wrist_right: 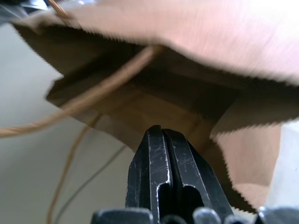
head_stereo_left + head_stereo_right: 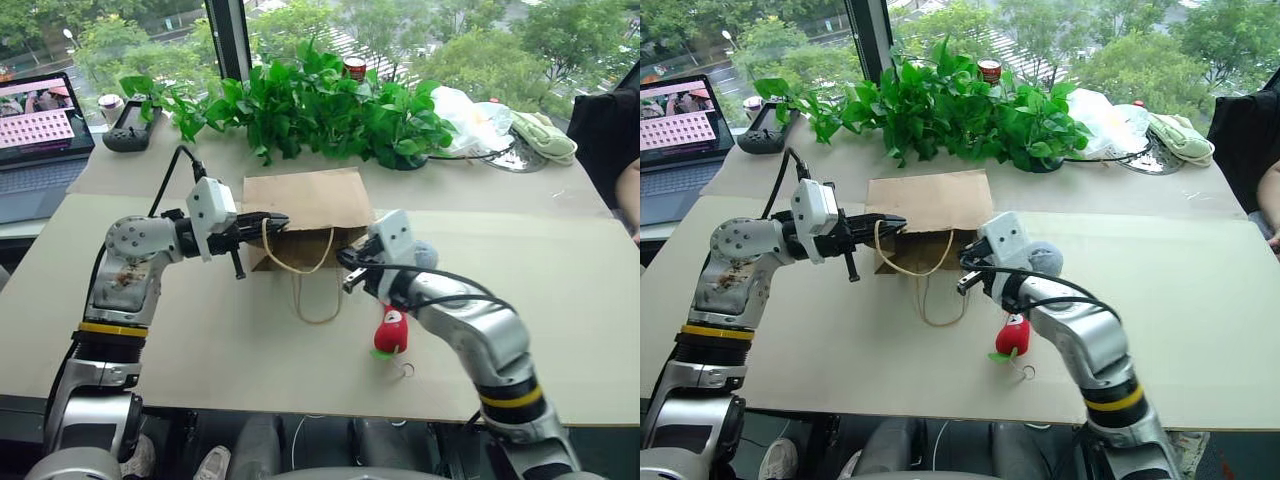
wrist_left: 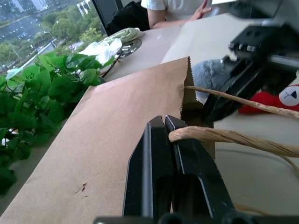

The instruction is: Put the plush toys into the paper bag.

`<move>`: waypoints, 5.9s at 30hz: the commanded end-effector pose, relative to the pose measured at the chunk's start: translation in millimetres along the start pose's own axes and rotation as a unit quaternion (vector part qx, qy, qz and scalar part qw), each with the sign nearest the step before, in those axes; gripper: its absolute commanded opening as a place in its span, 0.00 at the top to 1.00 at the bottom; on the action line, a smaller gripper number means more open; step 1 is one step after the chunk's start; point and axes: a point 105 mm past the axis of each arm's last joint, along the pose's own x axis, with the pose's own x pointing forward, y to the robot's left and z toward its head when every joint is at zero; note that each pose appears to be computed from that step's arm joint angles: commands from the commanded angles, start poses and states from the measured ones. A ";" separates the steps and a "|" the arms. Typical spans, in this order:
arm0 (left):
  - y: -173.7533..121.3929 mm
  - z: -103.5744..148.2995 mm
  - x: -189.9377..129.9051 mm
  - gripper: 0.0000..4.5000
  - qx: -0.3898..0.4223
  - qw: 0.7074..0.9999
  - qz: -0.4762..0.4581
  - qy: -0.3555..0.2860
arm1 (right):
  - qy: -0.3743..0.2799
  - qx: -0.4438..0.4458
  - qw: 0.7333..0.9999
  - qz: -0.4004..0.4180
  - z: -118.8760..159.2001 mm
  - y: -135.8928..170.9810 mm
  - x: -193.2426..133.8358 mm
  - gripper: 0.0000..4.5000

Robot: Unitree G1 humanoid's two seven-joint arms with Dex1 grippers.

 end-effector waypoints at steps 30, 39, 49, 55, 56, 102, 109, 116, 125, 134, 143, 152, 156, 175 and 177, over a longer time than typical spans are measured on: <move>24.3 42.5 7.8 1.00 -0.043 0.994 0.071 -0.070 | 0.043 -0.106 0.991 -0.075 -25.0 -13.3 31.3 0.99; 21.7 32.8 8.1 1.00 -0.067 0.992 0.076 -0.069 | -0.043 -0.094 0.994 -0.040 31.6 -2.4 8.7 0.99; 26.0 26.0 5.8 1.00 -0.086 0.990 0.091 -0.072 | -0.072 -0.090 0.993 0.036 62.0 12.2 -42.6 0.99; 24.5 24.4 7.7 1.00 -0.086 0.990 0.085 -0.071 | -0.056 -0.021 0.995 -0.085 55.1 -52.8 -63.6 0.76; 24.6 24.4 7.9 1.00 -0.086 0.990 0.084 -0.072 | -0.044 -0.012 0.993 -0.109 49.8 -64.4 -68.0 0.67; 30.2 27.8 11.9 1.00 -0.080 0.990 0.085 -0.078 | -0.038 0.009 0.995 -0.089 56.2 -63.3 -84.2 0.67; 33.1 33.4 15.4 1.00 -0.106 0.985 0.091 -0.097 | -0.053 0.018 0.998 -0.005 77.3 -27.0 -82.5 0.67; 33.7 35.6 16.4 1.00 -0.116 0.984 0.088 -0.102 | -0.056 0.011 0.998 0.032 86.6 -11.2 -84.2 0.67; 32.3 39.2 19.4 1.00 -0.124 0.983 0.079 -0.108 | -0.040 0.028 0.998 0.051 80.9 12.5 -56.9 0.67; 27.7 40.1 21.6 1.00 -0.129 0.984 0.066 -0.107 | -0.045 0.034 0.998 -0.017 91.6 -1.4 -25.6 0.67; 23.8 40.4 22.9 1.00 -0.129 0.985 0.055 -0.105 | -0.046 0.070 0.992 -0.093 94.6 -29.3 -4.3 0.67; 24.8 39.2 21.9 1.00 -0.130 0.984 0.057 -0.104 | -0.064 0.087 0.989 -0.102 103.4 -31.4 -4.5 0.20; 26.6 38.8 21.3 1.00 -0.130 0.984 0.060 -0.104 | -0.058 0.076 0.993 -0.076 103.8 -24.1 -15.3 0.01; 27.3 37.2 23.2 1.00 -0.135 0.983 0.060 -0.105 | 0.130 0.025 0.991 0.010 1.9 -6.7 -113.5 0.01; 26.9 37.2 24.3 1.00 -0.136 0.983 0.058 -0.105 | 0.157 0.034 0.987 0.003 -16.9 1.3 -114.9 0.01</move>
